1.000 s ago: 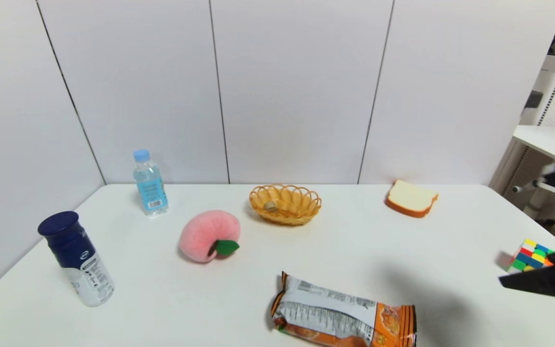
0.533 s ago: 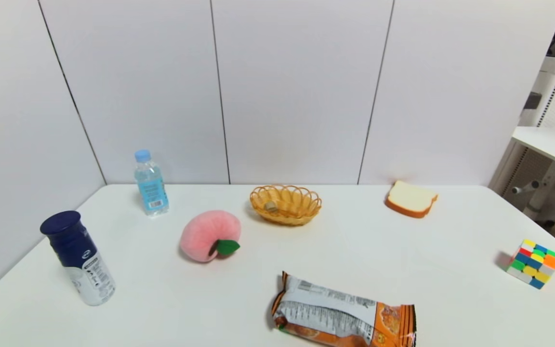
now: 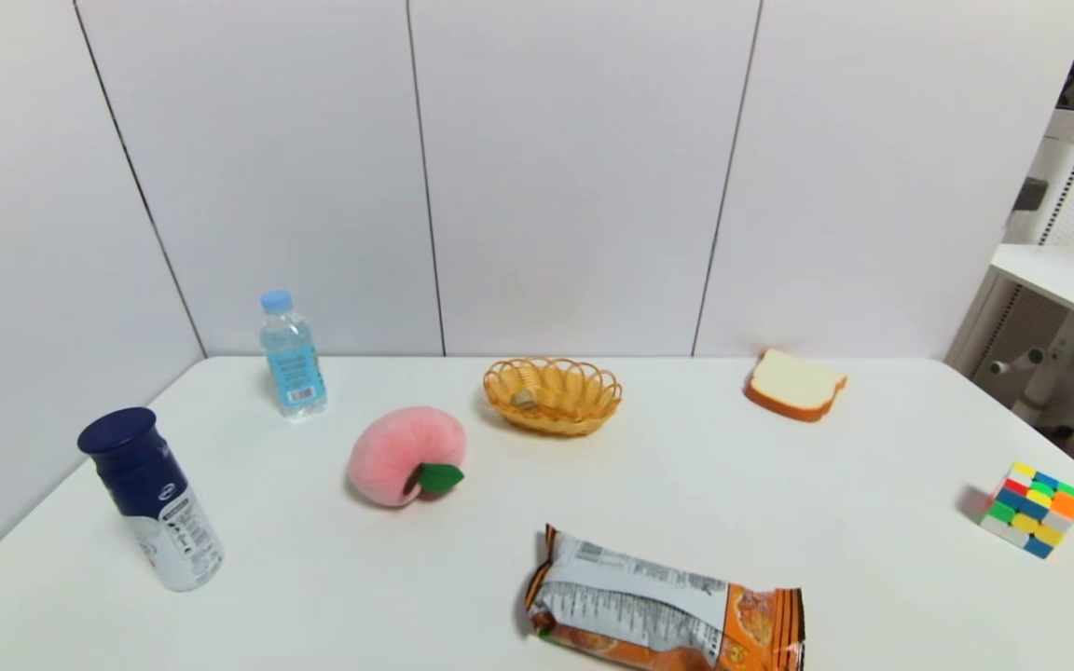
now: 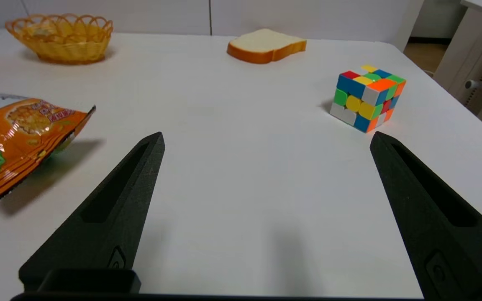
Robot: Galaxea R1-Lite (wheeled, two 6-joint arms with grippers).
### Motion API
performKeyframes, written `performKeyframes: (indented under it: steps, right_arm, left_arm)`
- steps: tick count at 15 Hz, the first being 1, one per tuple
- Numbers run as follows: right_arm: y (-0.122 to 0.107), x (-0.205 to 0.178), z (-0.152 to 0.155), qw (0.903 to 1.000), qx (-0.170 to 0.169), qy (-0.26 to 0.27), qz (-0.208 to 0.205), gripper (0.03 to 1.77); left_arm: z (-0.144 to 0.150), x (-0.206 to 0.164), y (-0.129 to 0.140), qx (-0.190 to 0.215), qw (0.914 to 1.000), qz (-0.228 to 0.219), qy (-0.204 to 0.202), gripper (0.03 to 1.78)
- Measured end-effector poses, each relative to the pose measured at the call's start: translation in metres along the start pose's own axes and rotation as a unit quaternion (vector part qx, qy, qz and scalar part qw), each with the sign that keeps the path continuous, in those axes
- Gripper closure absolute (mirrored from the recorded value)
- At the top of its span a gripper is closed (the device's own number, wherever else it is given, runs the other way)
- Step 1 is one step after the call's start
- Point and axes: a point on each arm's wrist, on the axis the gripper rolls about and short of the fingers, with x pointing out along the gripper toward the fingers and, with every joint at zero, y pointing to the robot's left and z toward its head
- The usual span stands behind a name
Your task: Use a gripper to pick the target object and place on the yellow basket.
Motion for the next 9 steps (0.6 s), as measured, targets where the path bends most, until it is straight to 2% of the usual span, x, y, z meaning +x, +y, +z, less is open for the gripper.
performKeyframes:
  steps: [9]
  right_arm:
    - [0.0000, -0.0015, -0.0010, 0.9999, 0.006, -0.010, -0.002, 0.11]
  left_arm:
    - [0.0001, 0.0000, 0.0000, 0.000, 1.0000, 0.000, 0.000, 0.12]
